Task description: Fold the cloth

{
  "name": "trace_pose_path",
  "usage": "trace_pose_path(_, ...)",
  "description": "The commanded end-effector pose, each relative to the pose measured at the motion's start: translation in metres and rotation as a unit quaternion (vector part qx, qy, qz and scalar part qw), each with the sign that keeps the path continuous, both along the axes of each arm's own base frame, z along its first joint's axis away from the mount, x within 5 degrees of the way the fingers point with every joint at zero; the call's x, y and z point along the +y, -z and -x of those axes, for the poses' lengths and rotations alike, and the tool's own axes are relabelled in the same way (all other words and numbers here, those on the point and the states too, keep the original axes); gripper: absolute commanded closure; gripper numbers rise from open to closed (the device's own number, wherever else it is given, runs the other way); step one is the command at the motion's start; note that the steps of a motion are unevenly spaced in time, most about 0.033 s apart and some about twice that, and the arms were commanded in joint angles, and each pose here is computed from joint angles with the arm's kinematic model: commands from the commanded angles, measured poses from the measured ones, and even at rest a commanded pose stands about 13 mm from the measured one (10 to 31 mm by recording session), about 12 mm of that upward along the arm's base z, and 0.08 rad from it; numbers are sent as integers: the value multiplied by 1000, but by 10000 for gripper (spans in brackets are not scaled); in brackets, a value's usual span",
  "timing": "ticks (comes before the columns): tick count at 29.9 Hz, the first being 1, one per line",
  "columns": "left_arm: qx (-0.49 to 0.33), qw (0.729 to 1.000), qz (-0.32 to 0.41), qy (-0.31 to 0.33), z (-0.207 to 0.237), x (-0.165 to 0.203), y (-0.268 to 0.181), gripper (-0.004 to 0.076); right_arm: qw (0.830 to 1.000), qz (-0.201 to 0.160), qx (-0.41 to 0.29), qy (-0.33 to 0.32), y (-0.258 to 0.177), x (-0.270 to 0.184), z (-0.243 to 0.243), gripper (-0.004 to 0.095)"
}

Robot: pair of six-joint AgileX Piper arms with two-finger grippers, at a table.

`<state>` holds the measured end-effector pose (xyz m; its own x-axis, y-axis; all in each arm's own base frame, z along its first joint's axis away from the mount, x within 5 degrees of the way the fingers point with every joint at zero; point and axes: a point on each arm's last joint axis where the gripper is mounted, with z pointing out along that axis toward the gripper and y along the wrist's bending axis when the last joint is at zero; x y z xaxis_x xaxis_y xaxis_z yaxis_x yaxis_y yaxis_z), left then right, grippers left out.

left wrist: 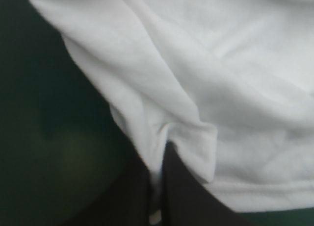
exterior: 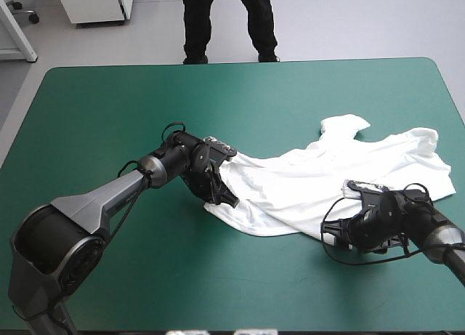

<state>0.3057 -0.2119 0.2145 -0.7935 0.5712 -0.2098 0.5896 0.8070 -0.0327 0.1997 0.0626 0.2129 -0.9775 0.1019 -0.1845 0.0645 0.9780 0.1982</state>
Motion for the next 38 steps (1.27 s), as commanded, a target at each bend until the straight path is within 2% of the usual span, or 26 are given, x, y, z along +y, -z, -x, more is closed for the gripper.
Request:
trace_pose_path(1, -32, 999, 2, 6, -2, 2, -15, 733, 1000, -18, -10, -5, 3, 5, -8, 398)
trace_pose_path(4, -32, 999, 2, 6, -2, 2, -15, 733, 1000, -24, 13, 3, 15, 9, -13, 431)
trace_pose_path(6, -28, 1000, -1, 6, -2, 2, -14, 733, 999, -29, 26, 7, 19, 10, -15, 530)
trace_pose_path(10, -25, 1000, -3, 6, -1, 3, -14, 733, 999, -27, 26, -1, 21, 10, -15, 917)
trace_pose_path(16, -29, 1000, -7, 9, 3, 7, -25, 733, 999, -25, 16, -12, 5, 12, -22, 925)
trace_pose_path(21, -75, 997, 24, 7, 13, 14, -70, 733, 997, -25, -61, -33, -49, 12, -33, 925)
trace_pose_path(24, -131, 991, 37, 6, 21, 23, -108, 733, 992, -8, -110, -55, -88, 10, -36, 925)
trace_pose_path(31, -275, 957, 88, 1, 55, 53, -204, 733, 964, 22, -242, -107, -189, 4, -31, 925)
trace_pose_path(38, -407, 903, 134, -18, 91, 85, -287, 733, 912, 22, -392, -117, -285, -2, -13, 925)
